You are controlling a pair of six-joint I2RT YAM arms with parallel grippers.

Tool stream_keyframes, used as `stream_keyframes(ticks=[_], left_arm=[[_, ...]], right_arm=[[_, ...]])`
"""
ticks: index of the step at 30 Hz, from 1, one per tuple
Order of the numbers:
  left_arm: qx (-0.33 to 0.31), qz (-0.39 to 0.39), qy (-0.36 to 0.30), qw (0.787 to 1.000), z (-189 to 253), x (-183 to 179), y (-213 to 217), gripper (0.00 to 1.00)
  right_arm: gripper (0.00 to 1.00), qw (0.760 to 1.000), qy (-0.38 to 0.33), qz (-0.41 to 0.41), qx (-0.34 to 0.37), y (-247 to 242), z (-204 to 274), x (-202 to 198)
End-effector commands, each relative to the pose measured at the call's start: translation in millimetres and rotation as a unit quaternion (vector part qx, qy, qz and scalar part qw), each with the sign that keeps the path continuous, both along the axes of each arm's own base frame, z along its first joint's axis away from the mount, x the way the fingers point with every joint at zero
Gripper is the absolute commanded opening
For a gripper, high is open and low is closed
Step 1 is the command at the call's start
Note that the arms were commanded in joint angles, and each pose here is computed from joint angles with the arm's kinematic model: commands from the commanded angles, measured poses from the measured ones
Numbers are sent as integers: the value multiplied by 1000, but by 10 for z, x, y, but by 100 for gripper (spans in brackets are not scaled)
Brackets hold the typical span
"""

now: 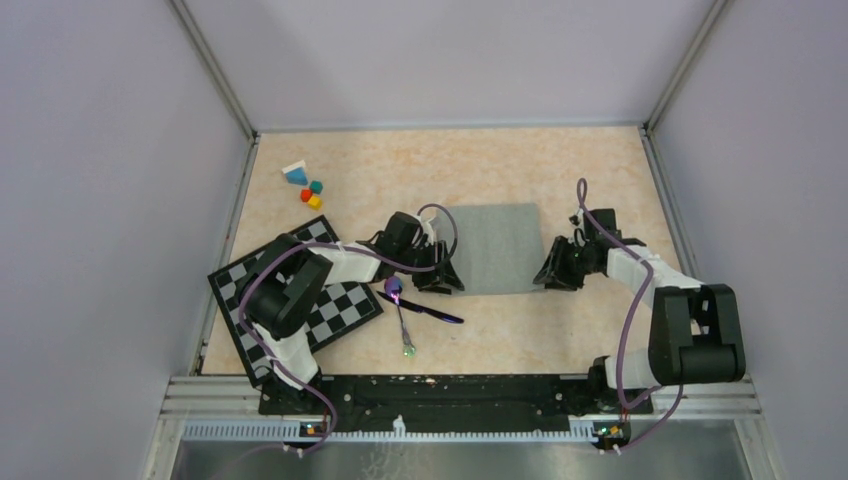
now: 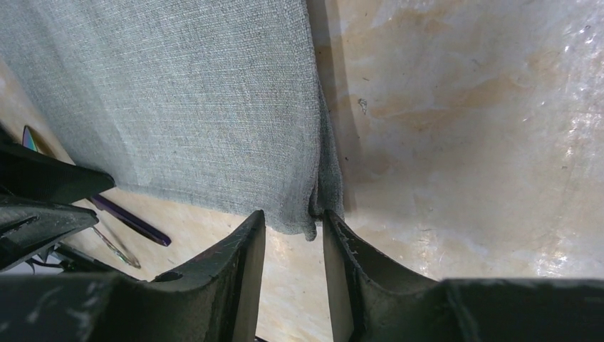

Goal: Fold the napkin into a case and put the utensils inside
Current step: Pick up the top corner of the square-folded napkin from the center of the board.

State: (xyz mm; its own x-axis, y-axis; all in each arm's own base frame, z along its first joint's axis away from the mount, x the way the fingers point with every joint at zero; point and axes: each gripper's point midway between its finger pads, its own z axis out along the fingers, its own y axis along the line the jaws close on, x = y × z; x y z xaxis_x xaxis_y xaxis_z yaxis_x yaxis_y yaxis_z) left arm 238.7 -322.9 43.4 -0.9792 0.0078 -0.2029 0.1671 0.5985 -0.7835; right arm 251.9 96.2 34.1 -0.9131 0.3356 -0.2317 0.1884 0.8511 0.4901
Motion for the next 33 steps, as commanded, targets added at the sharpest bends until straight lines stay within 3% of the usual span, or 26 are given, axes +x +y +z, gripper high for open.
stream_keyframes(ticks=[1,33], left_arm=[[12,3,-3,1000,-121,-13,3,53],[12,2,4,1000,-186,-38,4,53]], right_arm=[[34,1000,-26,12,11,51,86,86],[37,998,-57,18,-3,15,235,197]])
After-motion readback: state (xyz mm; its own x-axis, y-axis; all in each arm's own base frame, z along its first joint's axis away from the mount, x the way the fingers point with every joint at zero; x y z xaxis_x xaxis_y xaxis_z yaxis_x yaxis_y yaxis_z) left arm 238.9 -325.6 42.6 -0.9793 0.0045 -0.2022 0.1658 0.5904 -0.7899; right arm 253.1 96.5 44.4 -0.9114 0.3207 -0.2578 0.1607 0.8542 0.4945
